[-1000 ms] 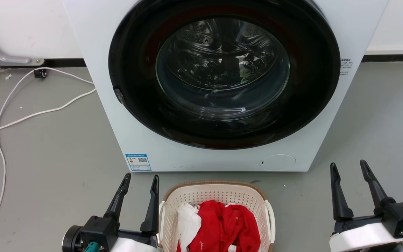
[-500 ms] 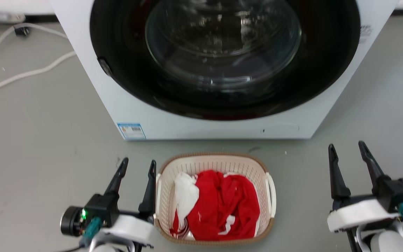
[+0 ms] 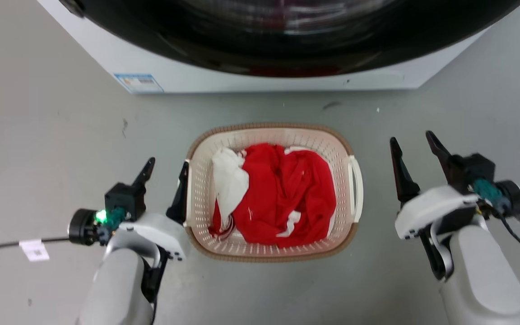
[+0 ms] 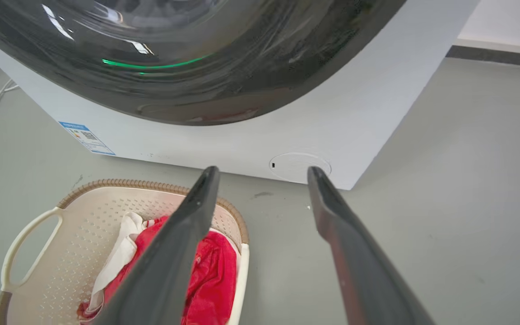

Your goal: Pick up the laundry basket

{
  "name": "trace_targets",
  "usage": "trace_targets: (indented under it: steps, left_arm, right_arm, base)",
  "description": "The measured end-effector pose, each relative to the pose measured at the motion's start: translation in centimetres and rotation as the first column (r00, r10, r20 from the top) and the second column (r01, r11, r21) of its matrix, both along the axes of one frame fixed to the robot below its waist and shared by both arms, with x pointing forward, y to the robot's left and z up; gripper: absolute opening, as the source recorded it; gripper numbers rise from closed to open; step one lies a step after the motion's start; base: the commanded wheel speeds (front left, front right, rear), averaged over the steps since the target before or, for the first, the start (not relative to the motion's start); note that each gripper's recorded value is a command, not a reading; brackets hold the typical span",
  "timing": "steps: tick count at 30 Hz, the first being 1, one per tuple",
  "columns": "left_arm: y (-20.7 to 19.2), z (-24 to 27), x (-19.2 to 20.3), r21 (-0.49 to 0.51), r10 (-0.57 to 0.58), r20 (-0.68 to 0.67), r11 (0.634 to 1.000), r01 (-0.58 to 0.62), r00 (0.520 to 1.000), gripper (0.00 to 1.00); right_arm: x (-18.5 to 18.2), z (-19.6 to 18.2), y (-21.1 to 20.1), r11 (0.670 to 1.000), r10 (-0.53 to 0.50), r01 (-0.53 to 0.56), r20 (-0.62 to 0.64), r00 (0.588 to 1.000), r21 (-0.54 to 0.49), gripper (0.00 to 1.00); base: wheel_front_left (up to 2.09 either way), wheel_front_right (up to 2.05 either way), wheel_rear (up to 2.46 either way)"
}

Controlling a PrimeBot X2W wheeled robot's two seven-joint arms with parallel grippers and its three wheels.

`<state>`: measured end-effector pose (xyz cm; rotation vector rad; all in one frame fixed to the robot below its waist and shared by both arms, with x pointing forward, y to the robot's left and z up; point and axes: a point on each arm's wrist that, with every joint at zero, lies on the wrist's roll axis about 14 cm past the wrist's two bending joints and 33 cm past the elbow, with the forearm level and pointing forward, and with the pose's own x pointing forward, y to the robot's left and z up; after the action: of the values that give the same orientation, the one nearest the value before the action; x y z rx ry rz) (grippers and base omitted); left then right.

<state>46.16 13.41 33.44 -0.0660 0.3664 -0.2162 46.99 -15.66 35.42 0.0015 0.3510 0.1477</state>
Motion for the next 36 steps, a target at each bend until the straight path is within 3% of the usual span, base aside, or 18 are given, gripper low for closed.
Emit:
trace_targets:
  steps: [9, 16, 22, 36]
  left_arm:
    - [1.2, -8.9, 0.3, 0.075, -0.034, -0.235, 0.996, 0.052, 0.972, 1.0]
    - [2.1, -12.8, 0.1, 0.11, -0.038, -0.342, 0.991, 0.08, 0.939, 1.0]
    - [2.3, -14.8, -0.2, 0.125, -0.056, -0.398, 0.985, 0.115, 0.916, 1.0]
    - [1.8, -18.4, -0.9, 0.15, -0.105, -0.534, 0.965, 0.216, 0.839, 1.0]
  right_arm:
    - [0.5, -8.8, 1.3, 0.999, 0.042, -0.042, -0.263, 0.964, 0.008, 1.0]
    - [-1.5, -14.2, 1.9, 0.998, 0.064, -0.067, -0.453, 0.889, 0.011, 1.0]
    - [-2.6, -16.9, 2.2, 0.997, 0.075, -0.08, -0.554, 0.829, 0.016, 1.0]
    - [-2.8, -20.1, 3.0, 0.988, 0.116, -0.152, -0.668, 0.735, 0.005, 1.0]
  base:
    - [0.0, 0.0, 0.0]
    - [0.0, 0.0, 0.0]
    - [0.0, 0.0, 0.0]
    - [0.0, 0.0, 0.0]
